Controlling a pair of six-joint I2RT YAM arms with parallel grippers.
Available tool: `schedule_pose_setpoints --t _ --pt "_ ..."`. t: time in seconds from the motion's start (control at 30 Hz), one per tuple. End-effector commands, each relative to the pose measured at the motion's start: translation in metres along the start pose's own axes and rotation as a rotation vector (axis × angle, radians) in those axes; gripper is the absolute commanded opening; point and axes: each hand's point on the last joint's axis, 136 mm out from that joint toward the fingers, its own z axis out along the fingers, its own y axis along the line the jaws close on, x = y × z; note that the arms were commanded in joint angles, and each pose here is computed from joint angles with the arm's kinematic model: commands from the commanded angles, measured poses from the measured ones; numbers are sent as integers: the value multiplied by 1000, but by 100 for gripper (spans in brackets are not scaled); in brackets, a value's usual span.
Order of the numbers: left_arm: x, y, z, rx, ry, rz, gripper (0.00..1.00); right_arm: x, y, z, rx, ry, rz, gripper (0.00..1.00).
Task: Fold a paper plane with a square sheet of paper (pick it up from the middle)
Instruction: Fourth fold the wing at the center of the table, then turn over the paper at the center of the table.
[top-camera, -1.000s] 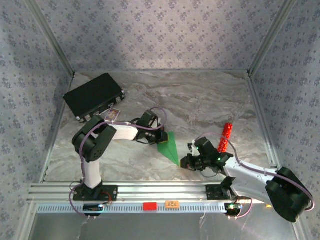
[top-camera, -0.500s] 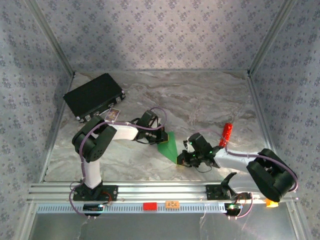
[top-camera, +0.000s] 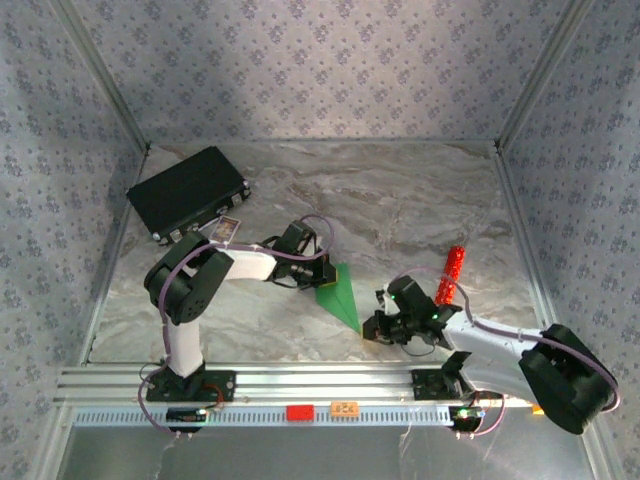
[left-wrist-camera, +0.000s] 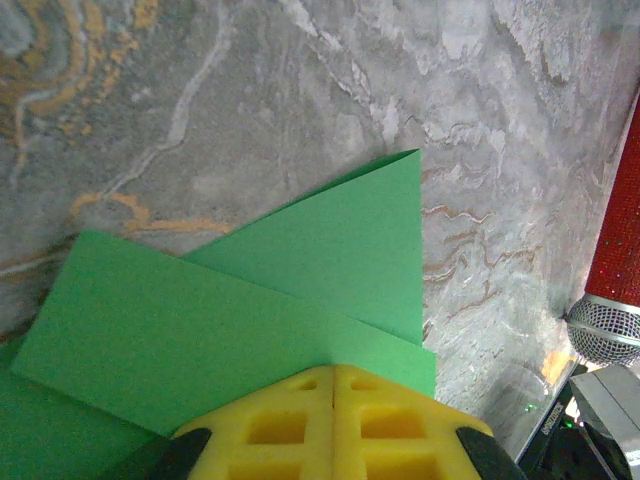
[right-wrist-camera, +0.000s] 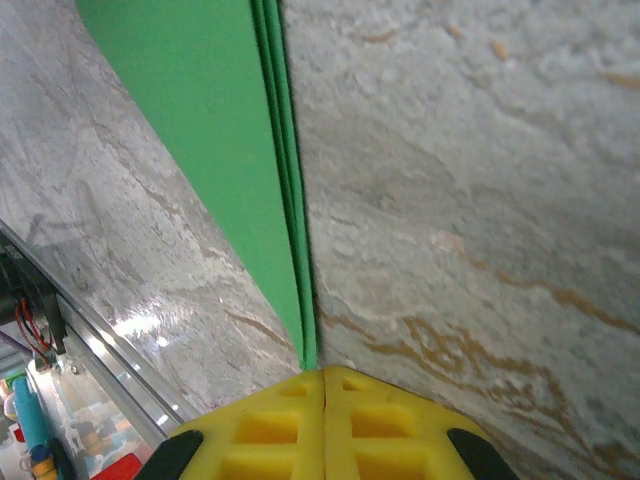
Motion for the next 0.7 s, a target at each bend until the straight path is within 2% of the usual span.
schedule_pose_setpoints --t 0.0,0.13,0.17,0.37,0.67 --pt "2 28 6 -89 0 -49 2 4 -4 -5 44 18 27 9" --pt "1 24 4 -75 -6 -56 2 -17 14 -14 15 -67 46 14" --pt "1 22 4 -68 -7 -58 2 -20 20 -14 -9 -75 52 18" --pt "-2 18 3 -36 -7 -86 2 -27 29 -9 -31 -64 108 32" --pt "-3 21 1 -26 -12 -105 2 -23 15 5 10 -34 187 38"
